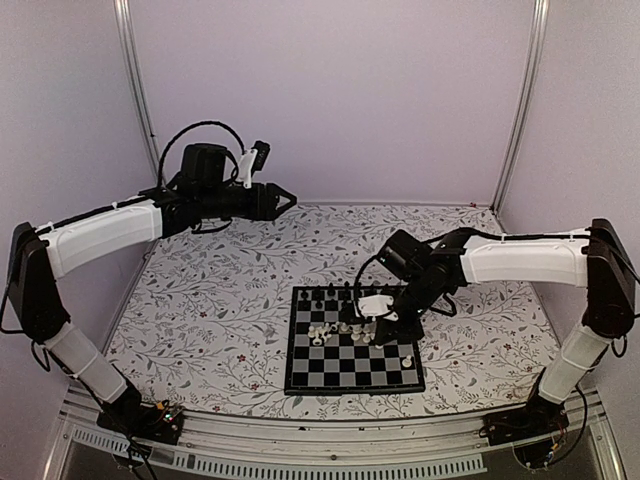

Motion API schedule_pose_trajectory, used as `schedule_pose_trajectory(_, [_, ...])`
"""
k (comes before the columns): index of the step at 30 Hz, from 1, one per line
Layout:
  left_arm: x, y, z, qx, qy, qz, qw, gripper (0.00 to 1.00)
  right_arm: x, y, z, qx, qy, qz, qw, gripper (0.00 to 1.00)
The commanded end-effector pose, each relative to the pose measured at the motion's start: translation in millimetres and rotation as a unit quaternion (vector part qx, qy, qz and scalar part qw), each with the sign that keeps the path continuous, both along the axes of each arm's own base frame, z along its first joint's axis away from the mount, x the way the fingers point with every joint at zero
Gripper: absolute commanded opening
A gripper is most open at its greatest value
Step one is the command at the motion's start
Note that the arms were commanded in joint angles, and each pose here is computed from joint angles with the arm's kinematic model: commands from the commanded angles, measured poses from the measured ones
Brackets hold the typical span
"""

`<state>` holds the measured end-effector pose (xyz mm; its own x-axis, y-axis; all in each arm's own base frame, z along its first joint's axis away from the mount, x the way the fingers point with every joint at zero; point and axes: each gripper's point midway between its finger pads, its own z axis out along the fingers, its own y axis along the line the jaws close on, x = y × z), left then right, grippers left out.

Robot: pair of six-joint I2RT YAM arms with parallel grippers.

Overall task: Set up the chess pieces on the board
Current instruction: Pick up the chess piece from the chessboard, then place the chess piece on the chessboard.

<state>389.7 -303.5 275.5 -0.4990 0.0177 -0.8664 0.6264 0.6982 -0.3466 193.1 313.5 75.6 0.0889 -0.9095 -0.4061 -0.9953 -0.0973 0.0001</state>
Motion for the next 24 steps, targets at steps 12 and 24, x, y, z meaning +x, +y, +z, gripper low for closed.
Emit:
schedule_pose_trajectory(12, [0.1,-6.6,1.3,0.0,-0.001,-0.012,1.0,0.61,-32.2,-28.1,-7.0,-0.015,0.036,-0.005,0.999,0.05])
schedule_pose_trajectory(24, [-0.4,-6.2,3.2,0.0,-0.003,-0.012,1.0,0.62,-30.3,-22.1,-22.6,-0.023,0.045,-0.01,0.999,0.06])
